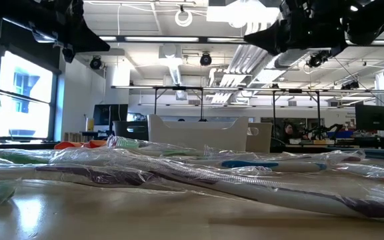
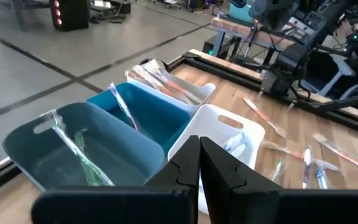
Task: Pick & Place Toothbrushes
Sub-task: Put the green toothbrush into the dark blue bin
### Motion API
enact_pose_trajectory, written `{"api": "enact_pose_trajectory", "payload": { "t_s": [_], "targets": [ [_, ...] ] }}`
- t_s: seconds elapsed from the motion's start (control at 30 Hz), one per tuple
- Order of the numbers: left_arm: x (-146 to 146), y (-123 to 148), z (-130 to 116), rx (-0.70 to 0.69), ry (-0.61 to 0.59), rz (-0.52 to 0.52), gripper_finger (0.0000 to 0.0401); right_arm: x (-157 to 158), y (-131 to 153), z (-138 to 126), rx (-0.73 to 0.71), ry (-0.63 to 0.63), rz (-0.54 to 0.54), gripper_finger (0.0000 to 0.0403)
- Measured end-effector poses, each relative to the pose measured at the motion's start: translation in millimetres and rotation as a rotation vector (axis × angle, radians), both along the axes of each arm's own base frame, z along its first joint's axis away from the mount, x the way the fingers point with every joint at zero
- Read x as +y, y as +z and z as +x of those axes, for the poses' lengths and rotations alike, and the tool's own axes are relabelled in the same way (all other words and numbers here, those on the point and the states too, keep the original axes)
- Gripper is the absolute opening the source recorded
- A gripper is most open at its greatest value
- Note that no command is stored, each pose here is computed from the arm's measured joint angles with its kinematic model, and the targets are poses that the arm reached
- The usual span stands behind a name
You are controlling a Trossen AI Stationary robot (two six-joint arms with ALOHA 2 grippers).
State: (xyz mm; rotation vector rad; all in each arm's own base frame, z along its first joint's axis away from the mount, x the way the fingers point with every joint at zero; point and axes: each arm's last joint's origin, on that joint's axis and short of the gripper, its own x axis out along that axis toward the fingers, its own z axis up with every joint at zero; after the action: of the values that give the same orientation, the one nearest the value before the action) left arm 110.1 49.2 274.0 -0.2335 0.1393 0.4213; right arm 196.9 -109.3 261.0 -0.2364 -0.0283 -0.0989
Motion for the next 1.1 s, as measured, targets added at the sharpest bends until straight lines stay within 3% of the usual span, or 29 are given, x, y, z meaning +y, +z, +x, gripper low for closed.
{"api": "enact_pose_trajectory", "payload": {
  "t_s": [0.23,0.6,0.87,1.1],
  "targets": [
    [6.1,-9.6,13.6,0.069,0.004,-0.064,0.0008,-3.9,-2.3,-0.5,0.018,-0.132,0.016,0.0002],
    [14.4,-38.0,46.5,0.268,-0.045,-0.132,0.0008,-3.8,-2.3,-0.5,0.018,-0.128,0.016,0.0002],
    [-3.0,-35.2,70.6,0.233,-0.185,0.043,0.0008,-3.9,-2.5,-0.4,0.019,-0.128,0.017,0.0003],
    [-6.8,-26.4,73.1,0.219,-0.171,0.059,0.0008,-3.9,-2.5,-0.4,0.020,-0.128,0.017,0.0003]
  ]
}}
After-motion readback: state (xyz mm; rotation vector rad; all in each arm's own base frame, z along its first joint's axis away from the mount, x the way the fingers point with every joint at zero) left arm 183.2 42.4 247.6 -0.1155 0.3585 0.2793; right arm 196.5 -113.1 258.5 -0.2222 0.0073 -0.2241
